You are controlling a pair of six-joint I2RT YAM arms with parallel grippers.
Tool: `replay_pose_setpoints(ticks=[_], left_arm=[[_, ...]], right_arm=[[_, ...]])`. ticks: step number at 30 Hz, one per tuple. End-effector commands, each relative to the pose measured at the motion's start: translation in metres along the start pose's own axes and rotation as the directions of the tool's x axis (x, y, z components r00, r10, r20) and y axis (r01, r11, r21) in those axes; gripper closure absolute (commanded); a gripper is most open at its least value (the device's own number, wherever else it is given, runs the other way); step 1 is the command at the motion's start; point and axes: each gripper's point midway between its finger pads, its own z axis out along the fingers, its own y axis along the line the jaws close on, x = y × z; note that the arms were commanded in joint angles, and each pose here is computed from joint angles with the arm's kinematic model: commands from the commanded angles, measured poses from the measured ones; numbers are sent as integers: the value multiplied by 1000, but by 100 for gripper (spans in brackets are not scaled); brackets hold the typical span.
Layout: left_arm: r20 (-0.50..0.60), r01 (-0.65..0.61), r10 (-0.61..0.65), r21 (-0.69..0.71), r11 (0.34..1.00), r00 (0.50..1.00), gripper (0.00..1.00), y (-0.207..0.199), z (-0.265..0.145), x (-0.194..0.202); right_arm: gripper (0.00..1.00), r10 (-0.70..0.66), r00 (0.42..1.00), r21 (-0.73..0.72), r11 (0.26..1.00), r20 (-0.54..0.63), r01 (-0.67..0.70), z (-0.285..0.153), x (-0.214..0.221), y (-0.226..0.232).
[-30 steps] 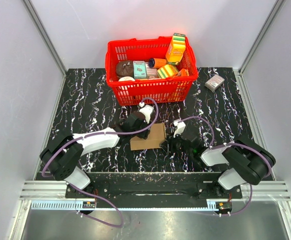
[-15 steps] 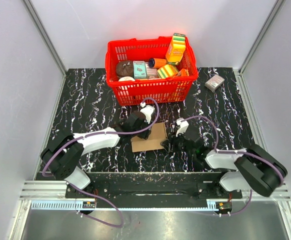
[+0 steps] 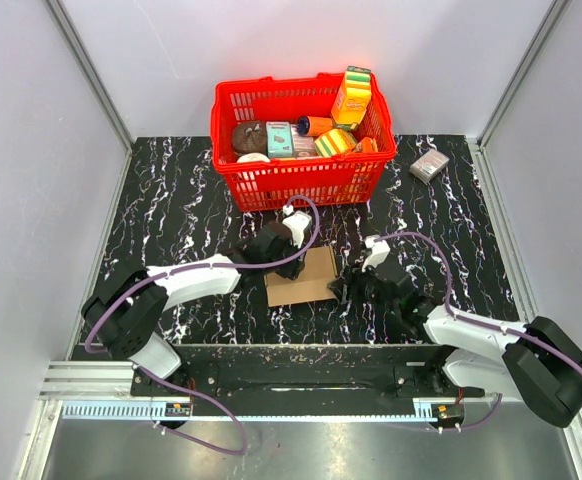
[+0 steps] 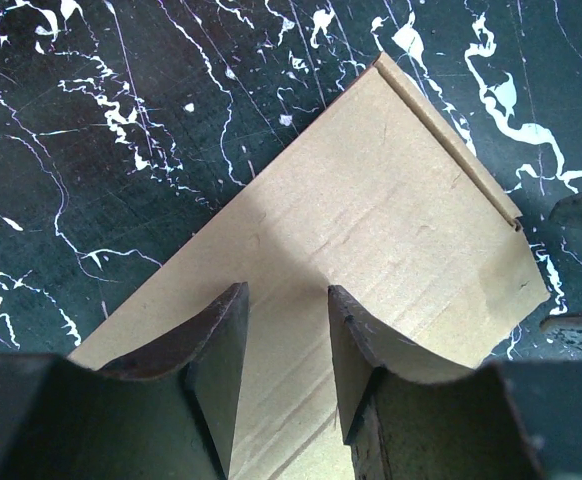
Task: Fold the paper box
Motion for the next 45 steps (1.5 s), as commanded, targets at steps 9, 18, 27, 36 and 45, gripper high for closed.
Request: replay_pose_setpoints(ticks=[9, 18, 27, 36, 45], left_arm=[[-194, 11, -3, 45, 999, 981, 59, -10, -1, 53], [-187, 13, -5, 43, 999, 982, 59, -9, -1, 51], [-187, 10, -2, 43, 999, 982, 59, -9, -2, 50], [-183, 9, 0, 46, 999, 983, 59, -10, -3, 48], [-190, 5, 3, 39, 999, 982, 59, -8, -3, 50]], right_arm=[[38, 51, 999, -13, 999, -10, -51, 7, 7, 0], [43, 59, 996, -99, 993, -61, -64, 19, 19, 14], [49, 64, 997, -142, 987, -52, -71, 16, 12, 24], [54, 74, 995, -181, 980, -70, -85, 11, 6, 36], [44, 44, 997, -97, 994, -68, -51, 17, 10, 18]])
